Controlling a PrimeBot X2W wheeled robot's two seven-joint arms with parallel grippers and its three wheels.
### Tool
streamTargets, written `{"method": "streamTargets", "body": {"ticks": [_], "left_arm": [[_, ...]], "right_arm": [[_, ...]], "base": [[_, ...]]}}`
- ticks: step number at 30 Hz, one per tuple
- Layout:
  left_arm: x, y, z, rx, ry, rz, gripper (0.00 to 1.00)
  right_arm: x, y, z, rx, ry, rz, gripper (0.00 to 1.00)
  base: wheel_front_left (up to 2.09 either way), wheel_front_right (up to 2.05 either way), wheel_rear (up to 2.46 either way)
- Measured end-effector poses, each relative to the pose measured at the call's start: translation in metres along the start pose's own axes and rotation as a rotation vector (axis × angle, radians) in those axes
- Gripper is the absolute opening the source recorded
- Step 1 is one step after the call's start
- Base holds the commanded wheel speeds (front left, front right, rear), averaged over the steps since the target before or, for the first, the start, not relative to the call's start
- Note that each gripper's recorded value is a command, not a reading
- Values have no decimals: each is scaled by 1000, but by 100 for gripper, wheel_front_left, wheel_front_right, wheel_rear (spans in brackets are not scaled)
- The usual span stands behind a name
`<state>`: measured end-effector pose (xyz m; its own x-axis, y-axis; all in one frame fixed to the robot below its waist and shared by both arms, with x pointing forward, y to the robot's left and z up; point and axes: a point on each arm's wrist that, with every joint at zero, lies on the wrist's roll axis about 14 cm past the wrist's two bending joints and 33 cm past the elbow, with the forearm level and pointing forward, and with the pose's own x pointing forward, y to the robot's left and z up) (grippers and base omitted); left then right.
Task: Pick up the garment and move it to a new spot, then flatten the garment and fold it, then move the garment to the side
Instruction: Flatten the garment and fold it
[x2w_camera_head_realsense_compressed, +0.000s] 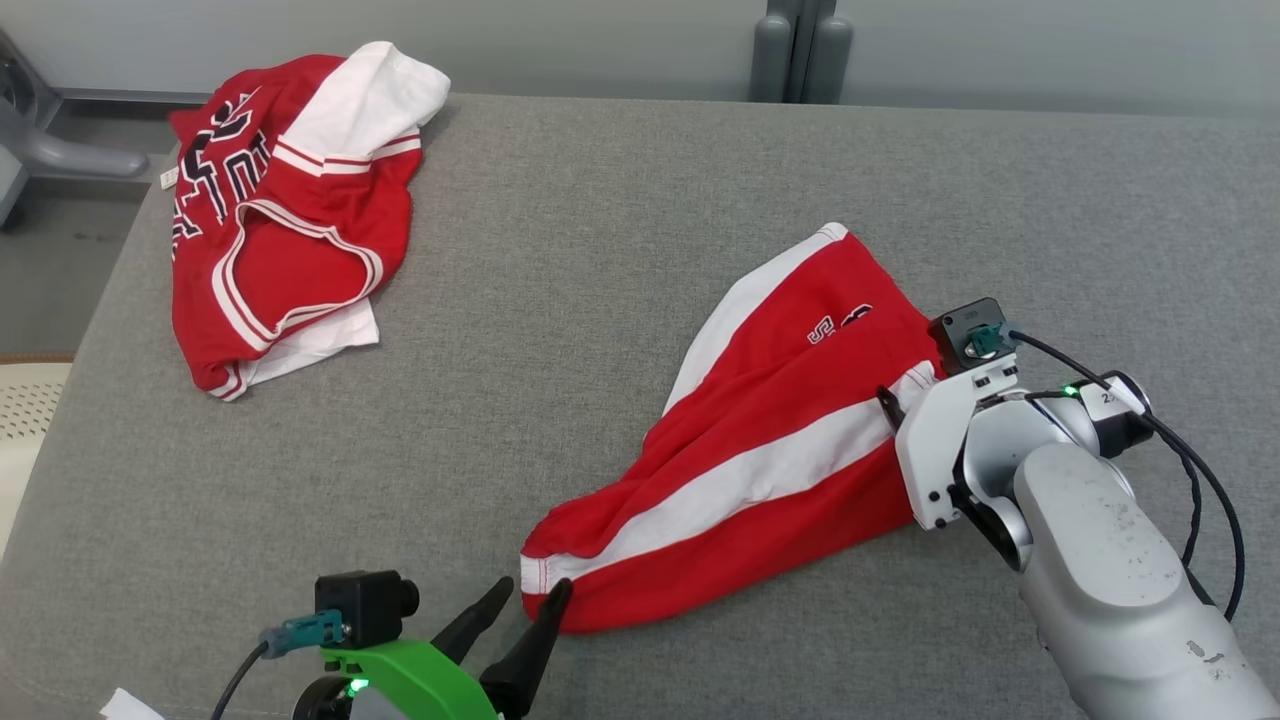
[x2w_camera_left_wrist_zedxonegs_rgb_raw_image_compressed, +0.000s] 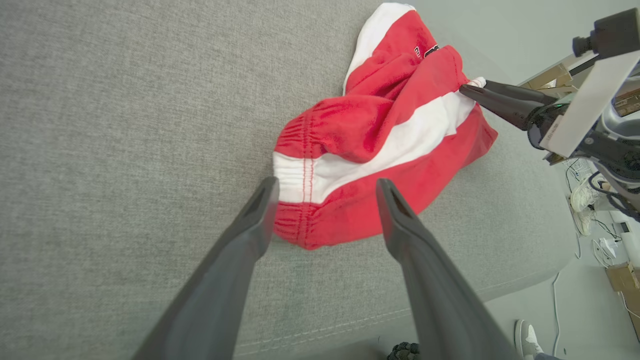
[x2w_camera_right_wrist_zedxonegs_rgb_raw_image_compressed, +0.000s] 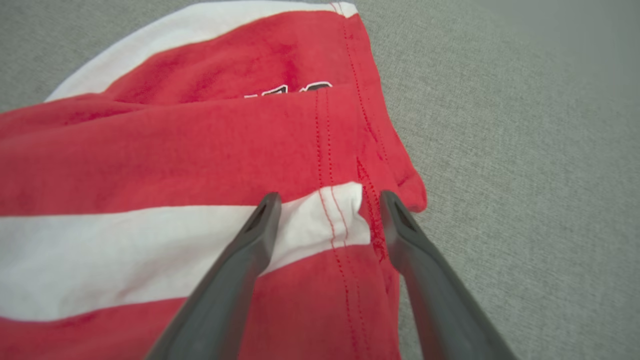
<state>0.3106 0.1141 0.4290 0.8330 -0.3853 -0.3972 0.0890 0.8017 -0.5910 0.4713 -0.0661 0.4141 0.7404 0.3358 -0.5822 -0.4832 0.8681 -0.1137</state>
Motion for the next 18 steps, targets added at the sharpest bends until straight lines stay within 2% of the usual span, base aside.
{"method": "streamTargets", "body": {"ticks": [7,9,10,11,12,13,14,18], "left_arm": [[9,9,-6,3,37,18,100],[12,10,-9,7,51,19,100],[13,10,-10,-2,55,16,100],[15,10,-11,-4,61,14,100],[16,9,-12,1,69,11,65],[17,9,-12,-2,69,7,44],[19,7,-11,-11,62,2,0],[20,3,-9,-8,51,-20,0]], "right_arm": [[-2,2,1,2,-2,10,100],[-2,3,1,4,-2,14,91],[-2,3,0,7,2,15,67],[-2,3,-2,8,8,17,56],[-2,3,-4,13,14,19,35],[-2,3,-5,18,18,21,18],[-3,4,-6,24,23,25,0],[-6,2,-1,67,-7,25,0]], "base": [[0,0,0],[0,0,0],[0,0,0],[0,0,0],[0,0,0],[0,0,0],[0,0,0],[0,0,0]]}}
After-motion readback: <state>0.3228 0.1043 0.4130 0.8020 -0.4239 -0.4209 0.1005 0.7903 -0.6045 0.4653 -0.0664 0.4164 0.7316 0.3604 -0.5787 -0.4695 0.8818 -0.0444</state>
